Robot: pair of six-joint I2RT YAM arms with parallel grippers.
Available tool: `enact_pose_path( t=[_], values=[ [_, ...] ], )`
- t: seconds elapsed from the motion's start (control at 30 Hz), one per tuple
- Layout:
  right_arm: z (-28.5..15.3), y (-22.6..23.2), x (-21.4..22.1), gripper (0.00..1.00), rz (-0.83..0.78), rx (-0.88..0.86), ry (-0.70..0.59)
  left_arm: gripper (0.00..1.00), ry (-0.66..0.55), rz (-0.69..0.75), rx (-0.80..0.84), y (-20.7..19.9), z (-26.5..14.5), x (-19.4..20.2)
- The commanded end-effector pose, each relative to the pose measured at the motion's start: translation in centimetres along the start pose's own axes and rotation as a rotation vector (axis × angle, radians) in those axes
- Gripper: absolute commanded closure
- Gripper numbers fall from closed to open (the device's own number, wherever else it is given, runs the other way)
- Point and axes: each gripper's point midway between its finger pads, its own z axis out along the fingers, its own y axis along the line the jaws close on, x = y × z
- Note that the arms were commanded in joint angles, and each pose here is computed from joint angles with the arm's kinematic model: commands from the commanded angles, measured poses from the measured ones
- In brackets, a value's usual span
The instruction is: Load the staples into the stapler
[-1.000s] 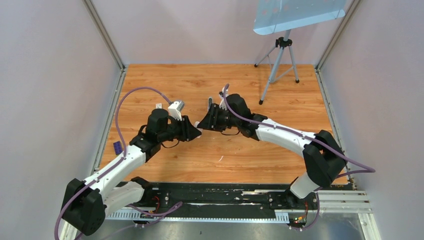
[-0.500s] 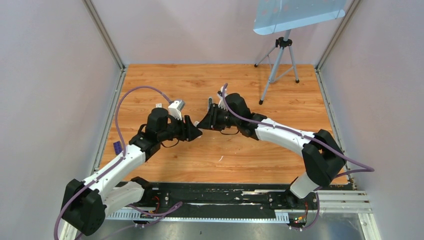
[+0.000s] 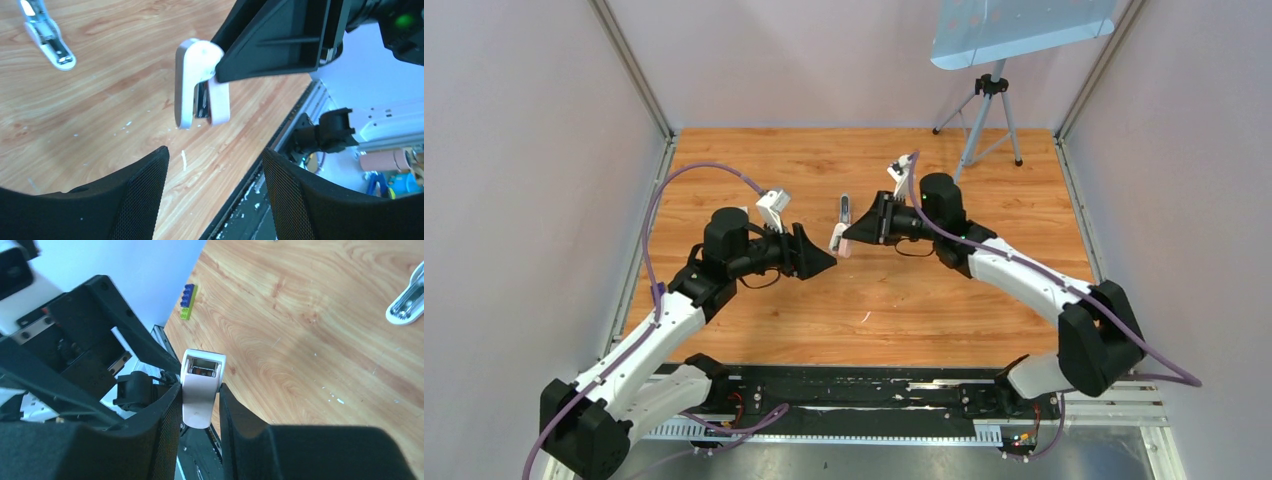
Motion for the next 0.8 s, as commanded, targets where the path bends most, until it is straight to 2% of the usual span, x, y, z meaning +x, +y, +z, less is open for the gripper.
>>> enact_pose_path(
  t=[0.0,0.47,0.6,0.77],
  values=[
    [-2.8,2.7,-0.6,0.84,-0.176,-0.138,-0.028,0.29,0.032,-0.004,0.152,-3.3,-0.8,-0.3],
    [-6.3,7.6,0.9,0.82,-0.349,-0.38,-0.052,0.31,0.021,-0.011,0.369,-6.4,-1.2,-1.1],
    [-6.9,8.4,0.7,0.82,-0.374,-0.397,-0.065,0.34,0.018,-0.044,0.46,-7.7,-1.5,-1.1],
    [-7.0,8.8,0.5,0.83,-0.366,-0.41,-0.075,0.36,0.037,-0.047,0.457,-7.1,-1.2,-0.4]
  ],
)
